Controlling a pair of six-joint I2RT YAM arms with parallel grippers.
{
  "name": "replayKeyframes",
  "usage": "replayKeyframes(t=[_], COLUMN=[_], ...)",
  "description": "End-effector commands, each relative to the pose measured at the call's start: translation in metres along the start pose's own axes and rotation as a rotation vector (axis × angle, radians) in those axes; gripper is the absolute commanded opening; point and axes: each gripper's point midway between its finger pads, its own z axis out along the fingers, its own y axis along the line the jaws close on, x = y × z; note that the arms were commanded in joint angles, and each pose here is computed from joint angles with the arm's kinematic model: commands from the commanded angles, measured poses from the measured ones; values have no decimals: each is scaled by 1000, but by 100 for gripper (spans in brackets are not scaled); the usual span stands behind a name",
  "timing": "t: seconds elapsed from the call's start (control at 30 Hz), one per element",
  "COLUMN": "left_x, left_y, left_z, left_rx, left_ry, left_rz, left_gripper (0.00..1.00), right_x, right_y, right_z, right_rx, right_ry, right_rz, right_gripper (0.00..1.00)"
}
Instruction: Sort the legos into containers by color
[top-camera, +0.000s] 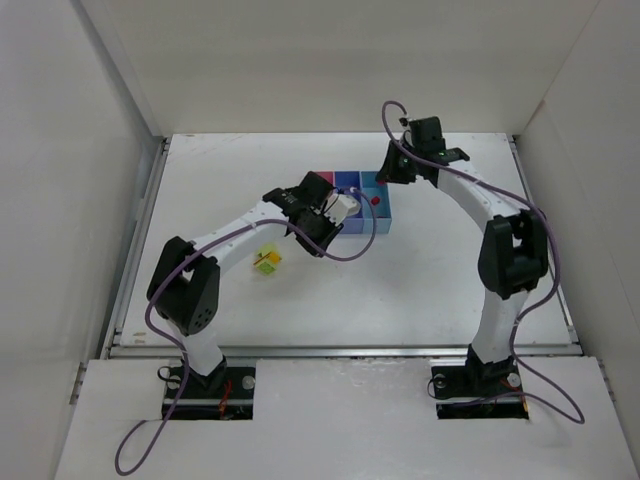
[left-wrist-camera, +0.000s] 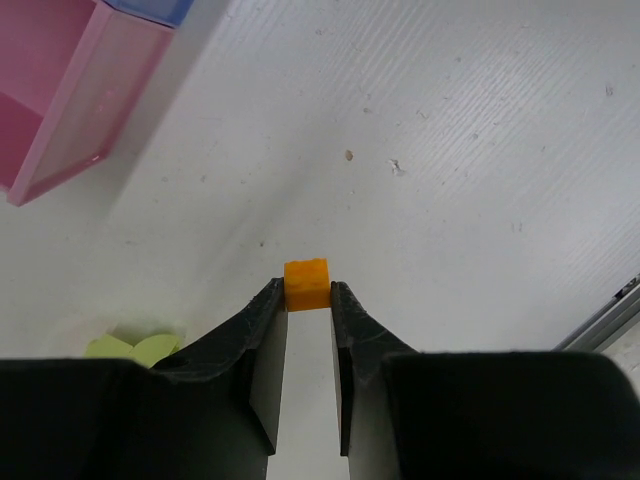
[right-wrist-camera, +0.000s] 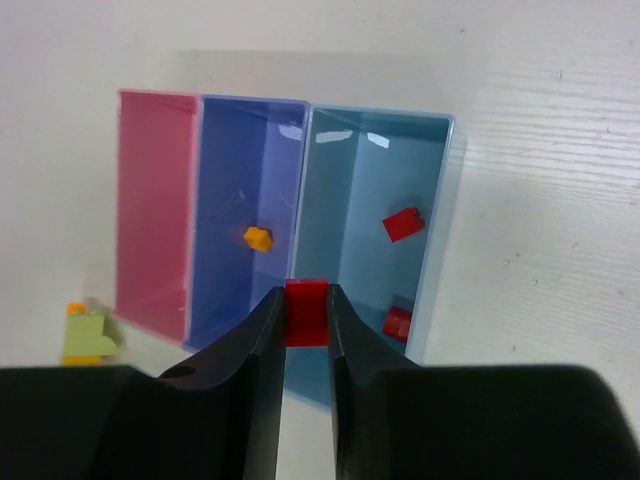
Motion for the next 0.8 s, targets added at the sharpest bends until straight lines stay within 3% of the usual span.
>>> replayKeyframes(t=[0.0,0.03,0.1,0.2,0.43,0.77], left_x=[-8,-8,-11,-11,-19,-19], left_y=[-2,-2,-2,-4,-5,-6], left_z=[-20,-20,-19,-19,-23,-23], left_rx=[-1,-1,-2,7,14,15], left_ry=[-66,-66,-76,-78,-99,-99], left_rz=[-8,-8,-15,-24,-19,-28], left_gripper=[0,0,0,0,0,0], right_x=[-12,-9,-10,-10,-10,-37], right_y=[10,8,6,5,12,23], right_z=[1,5,7,9,4,-58], right_rx=[34,38,48,51,20,38], right_ry=[-4,6,2,9,11,-116], right_rz=[-70,-68,-68,-66,-68,-84], right_gripper=[25,28,44,60,66,66])
